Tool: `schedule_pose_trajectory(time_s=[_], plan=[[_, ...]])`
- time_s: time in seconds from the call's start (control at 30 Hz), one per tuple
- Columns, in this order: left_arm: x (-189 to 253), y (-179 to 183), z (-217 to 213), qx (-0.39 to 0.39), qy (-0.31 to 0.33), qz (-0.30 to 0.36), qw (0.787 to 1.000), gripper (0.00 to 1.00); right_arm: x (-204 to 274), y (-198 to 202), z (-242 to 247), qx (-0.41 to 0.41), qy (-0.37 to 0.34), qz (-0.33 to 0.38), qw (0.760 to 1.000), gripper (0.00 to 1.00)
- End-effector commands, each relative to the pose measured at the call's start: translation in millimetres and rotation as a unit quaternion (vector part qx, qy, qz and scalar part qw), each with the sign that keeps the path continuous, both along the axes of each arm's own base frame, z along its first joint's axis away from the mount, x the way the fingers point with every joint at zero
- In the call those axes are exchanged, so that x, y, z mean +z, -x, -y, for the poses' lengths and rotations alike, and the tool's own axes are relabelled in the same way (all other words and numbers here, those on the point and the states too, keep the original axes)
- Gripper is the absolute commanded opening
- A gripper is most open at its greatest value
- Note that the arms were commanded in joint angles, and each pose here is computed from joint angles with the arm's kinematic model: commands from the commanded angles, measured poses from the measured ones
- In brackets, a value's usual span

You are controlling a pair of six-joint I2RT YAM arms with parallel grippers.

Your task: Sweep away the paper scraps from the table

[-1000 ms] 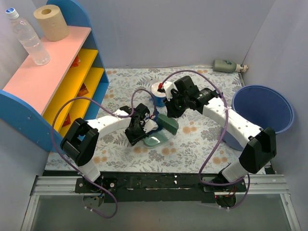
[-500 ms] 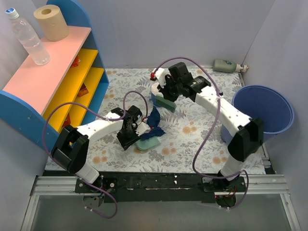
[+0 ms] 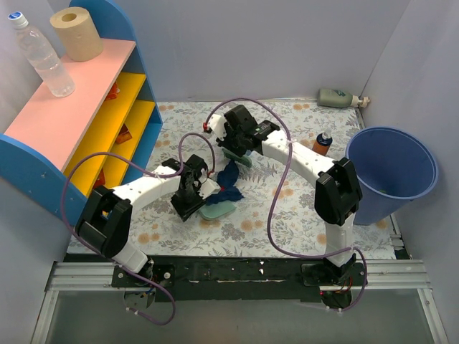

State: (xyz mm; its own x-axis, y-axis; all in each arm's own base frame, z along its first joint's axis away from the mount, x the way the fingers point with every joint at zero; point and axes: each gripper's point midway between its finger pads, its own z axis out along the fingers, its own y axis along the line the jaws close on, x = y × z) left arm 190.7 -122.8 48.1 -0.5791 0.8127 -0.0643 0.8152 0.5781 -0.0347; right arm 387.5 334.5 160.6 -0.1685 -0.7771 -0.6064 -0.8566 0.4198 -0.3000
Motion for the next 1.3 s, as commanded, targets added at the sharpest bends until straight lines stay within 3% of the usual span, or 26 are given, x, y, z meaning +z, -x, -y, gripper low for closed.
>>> schedule_pose_trajectory(time_s=[0.0,0.2,0.33,0.7,1.07,1.27], plan=[[-3,-13,7,0.011,0.011,0.019,1.0,0.0,6,18,7,-0.01,-0.024,-0.02,0.999,0.01],[-6,-32,24,0.022,0.03,0.032,0.999,0.0,2,69,8,0.0,-0.069,-0.102,0.992,0.01],[-9,-38,36,0.021,0.05,0.029,0.998,0.0,19,82,6,-0.01,-0.102,-0.114,0.988,0.01],[-6,-29,58,-0.007,0.142,0.046,0.989,0.0,67,58,-1,-0.029,-0.153,-0.075,0.985,0.01],[3,-37,63,-0.033,0.175,0.095,0.979,0.0,56,56,5,-0.026,-0.14,-0.076,0.987,0.01],[6,-43,65,-0.03,0.175,0.103,0.979,0.0,67,59,-19,-0.008,-0.176,-0.112,0.978,0.01]])
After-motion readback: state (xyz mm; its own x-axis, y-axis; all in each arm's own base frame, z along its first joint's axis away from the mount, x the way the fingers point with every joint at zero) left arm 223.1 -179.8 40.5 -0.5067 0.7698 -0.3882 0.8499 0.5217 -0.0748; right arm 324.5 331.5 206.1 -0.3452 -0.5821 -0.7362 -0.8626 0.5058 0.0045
